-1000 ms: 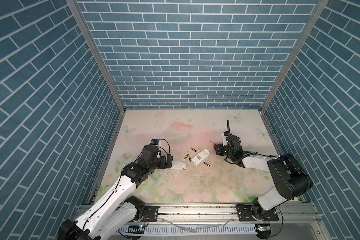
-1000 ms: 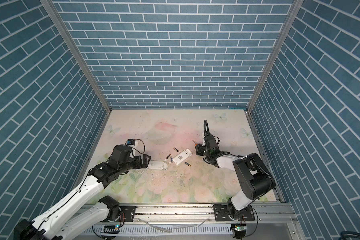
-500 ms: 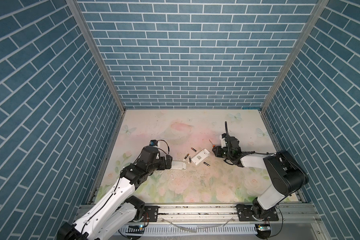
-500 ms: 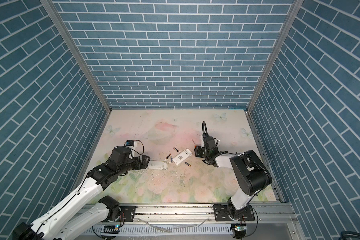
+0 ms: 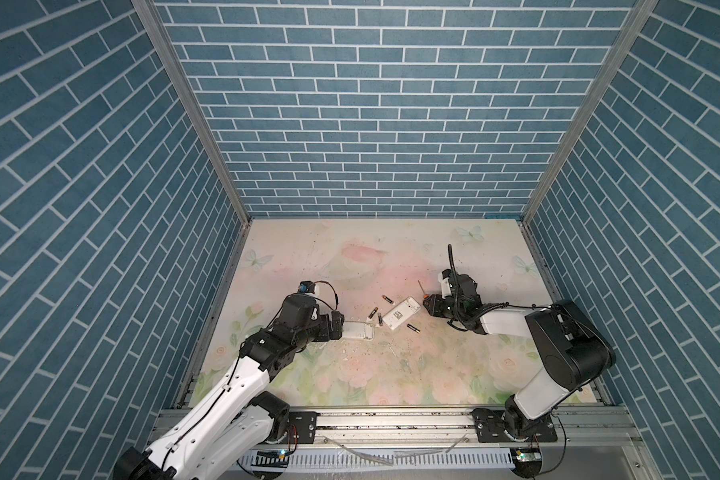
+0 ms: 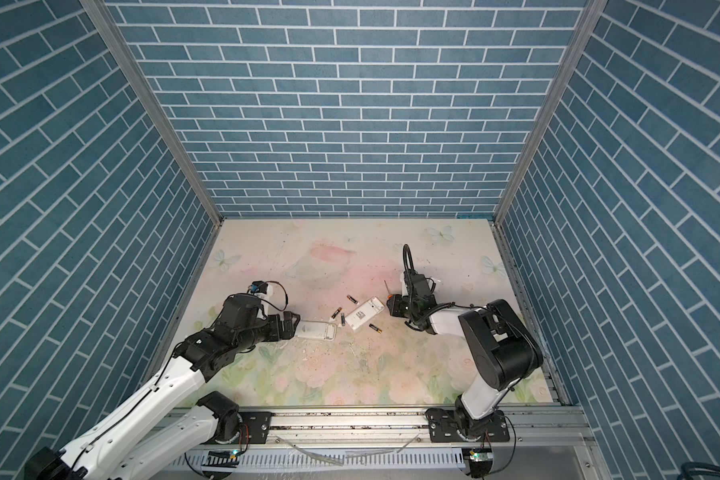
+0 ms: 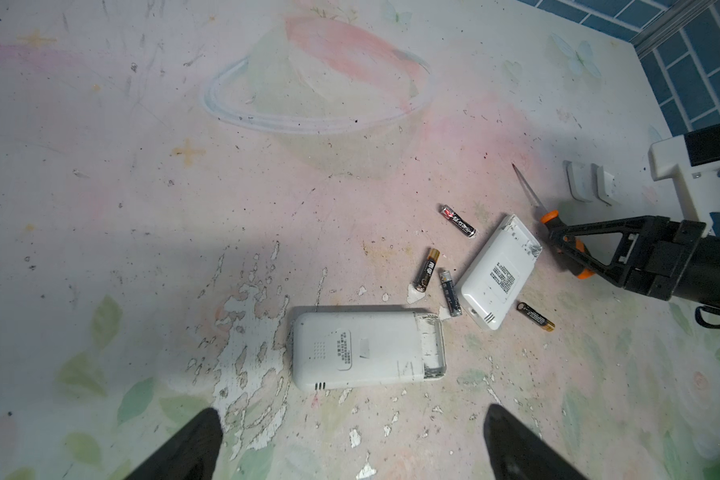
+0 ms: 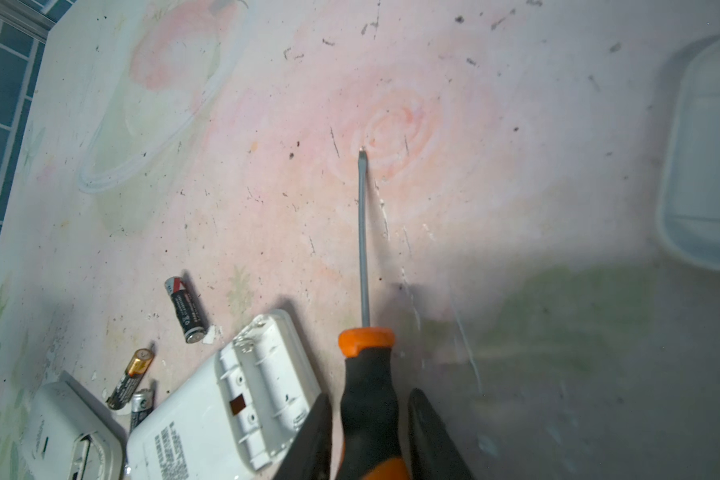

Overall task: Unload the batteries from the remote control
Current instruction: 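Lower the remote with the left gripper while the right gripper withdraws the screwdriver, then set the orange-handled screwdriver down on the table with the right gripper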

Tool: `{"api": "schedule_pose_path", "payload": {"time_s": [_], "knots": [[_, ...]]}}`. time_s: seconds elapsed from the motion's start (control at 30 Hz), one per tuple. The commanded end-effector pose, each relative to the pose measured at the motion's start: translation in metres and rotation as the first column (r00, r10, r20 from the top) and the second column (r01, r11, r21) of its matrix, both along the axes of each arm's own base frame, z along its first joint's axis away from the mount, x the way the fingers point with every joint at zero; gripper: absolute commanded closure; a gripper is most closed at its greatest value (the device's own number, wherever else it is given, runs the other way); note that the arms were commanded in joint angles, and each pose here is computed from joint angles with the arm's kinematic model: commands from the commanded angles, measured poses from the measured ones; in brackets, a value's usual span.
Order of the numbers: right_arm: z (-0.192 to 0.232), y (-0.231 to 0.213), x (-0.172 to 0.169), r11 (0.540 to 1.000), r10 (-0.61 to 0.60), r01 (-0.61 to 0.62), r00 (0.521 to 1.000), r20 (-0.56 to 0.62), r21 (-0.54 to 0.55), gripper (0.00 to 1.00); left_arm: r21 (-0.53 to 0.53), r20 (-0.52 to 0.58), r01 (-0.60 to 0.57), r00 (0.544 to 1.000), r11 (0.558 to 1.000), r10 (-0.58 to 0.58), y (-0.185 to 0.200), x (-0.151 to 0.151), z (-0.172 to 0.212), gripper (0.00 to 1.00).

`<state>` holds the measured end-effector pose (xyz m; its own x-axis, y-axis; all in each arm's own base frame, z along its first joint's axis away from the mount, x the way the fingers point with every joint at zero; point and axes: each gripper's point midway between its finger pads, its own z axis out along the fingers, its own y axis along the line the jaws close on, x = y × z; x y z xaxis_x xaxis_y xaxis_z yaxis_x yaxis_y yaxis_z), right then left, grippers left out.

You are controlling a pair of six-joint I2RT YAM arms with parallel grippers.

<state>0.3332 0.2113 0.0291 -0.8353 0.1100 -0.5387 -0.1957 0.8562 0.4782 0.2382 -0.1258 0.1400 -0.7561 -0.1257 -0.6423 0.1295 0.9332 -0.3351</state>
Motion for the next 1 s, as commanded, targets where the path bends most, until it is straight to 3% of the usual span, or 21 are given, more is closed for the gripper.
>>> {"api": "schedule_pose_path", "payload": {"time_s": [0.0,0.37,0.97], "knots": [[-0.015,-0.003,-0.01,0.999,0.013,-0.014,0.999,-0.042,-0.029,0.66,0.008,-0.006,-0.024,1.0,1.0,0.024,0.006,-0.002,-0.004,0.0],[-0.009,-0.004,-0.01,1.0,0.004,-0.005,0.999,-0.031,-0.026,0.65,0.011,-0.001,-0.039,0.999,0.999,0.039,0.012,-0.004,-0.003,0.0],[0.043,-0.01,-0.004,0.999,-0.034,0.035,0.996,0.087,-0.011,0.35,0.076,0.12,-0.129,0.986,0.989,0.12,0.036,0.003,0.015,0.0]]}}
